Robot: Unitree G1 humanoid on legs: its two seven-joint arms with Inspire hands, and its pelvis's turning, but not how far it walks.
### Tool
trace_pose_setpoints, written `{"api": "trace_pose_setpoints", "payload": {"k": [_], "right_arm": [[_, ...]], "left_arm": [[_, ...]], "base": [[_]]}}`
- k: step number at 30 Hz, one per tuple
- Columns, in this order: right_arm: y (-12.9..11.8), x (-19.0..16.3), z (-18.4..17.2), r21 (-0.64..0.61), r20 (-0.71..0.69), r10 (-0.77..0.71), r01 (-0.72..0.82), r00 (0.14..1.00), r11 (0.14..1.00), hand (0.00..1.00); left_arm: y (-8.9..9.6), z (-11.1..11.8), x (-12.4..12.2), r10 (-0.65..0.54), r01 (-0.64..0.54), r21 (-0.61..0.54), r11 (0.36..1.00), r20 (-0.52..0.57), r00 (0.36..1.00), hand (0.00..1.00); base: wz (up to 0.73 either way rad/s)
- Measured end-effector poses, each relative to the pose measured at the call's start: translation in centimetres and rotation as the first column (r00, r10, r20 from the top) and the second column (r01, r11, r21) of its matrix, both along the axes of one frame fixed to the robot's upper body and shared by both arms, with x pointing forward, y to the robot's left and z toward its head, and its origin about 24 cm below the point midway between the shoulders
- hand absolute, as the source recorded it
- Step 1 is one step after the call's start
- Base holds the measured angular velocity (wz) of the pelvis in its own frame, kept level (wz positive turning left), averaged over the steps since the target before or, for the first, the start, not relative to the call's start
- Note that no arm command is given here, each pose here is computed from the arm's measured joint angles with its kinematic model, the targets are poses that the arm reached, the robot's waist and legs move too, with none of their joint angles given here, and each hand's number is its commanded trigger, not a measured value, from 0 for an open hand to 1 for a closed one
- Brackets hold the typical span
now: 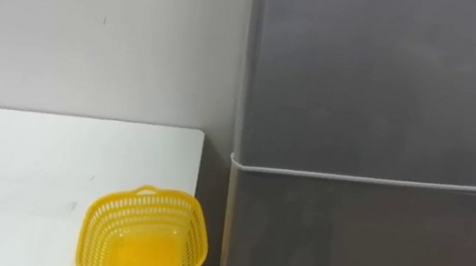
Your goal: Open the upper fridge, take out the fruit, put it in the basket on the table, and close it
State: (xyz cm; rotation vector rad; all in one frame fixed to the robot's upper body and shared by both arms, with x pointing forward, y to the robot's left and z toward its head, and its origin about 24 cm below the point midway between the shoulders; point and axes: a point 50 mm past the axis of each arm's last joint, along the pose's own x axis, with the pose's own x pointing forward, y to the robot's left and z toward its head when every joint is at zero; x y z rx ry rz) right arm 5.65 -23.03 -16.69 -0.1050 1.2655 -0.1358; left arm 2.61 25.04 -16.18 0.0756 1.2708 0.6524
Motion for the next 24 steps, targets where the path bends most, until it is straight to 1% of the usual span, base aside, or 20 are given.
{"api": "trace_pose_setpoints", "payload": {"k": [3,5,6,8,11,15,18,20,24], "right_arm": [[-0.1,-0.3,0.0,-0.016,-0.006,-0.014,0.014,1.000,1.000,0.00],[-0.1,-0.2,0.0,-0.025,-0.003,-0.014,0.014,1.000,1.000,0.00],[-0.1,-0.2,0.0,-0.026,-0.002,-0.013,0.013,1.000,1.000,0.00],[-0.2,-0.2,0.0,-0.034,0.002,-0.014,0.014,1.000,0.999,0.00],[-0.3,-0.2,0.1,-0.043,0.007,0.002,-0.001,1.000,0.999,0.00],[-0.5,-0.4,0.1,-0.050,0.008,-0.006,0.007,1.000,0.999,0.00],[-0.5,-0.5,0.1,-0.053,0.013,-0.006,0.007,1.000,0.999,0.00],[-0.6,-0.6,0.2,-0.056,0.024,-0.003,0.004,1.000,0.998,0.00],[-0.5,-0.7,0.2,-0.060,0.034,0.009,-0.007,0.999,0.998,0.00]], "left_arm": [[0.5,0.3,0.3,0.103,-0.105,0.033,0.994,0.039,0.994,0.00],[1.2,1.2,2.3,0.197,-0.210,0.071,0.975,0.156,0.968,0.00],[1.4,1.5,2.8,0.207,-0.225,0.082,0.971,0.186,0.960,0.00],[1.9,2.4,4.5,0.227,-0.271,0.122,0.955,0.291,0.929,0.00],[2.8,3.7,6.1,0.247,-0.333,0.170,0.928,0.390,0.887,0.00],[3.6,5.5,7.4,0.244,-0.393,0.229,0.890,0.489,0.837,0.00],[3.9,7.2,8.7,0.233,-0.443,0.255,0.859,0.576,0.784,0.00],[4.2,9.0,10.1,0.213,-0.490,0.263,0.831,0.663,0.717,0.00],[4.5,11.6,11.6,0.146,-0.534,0.298,0.791,0.756,0.638,0.00]], "base": [[0.01],[0.05],[0.00],[-0.07],[0.01],[0.04],[0.00],[-0.02],[0.03]]}}
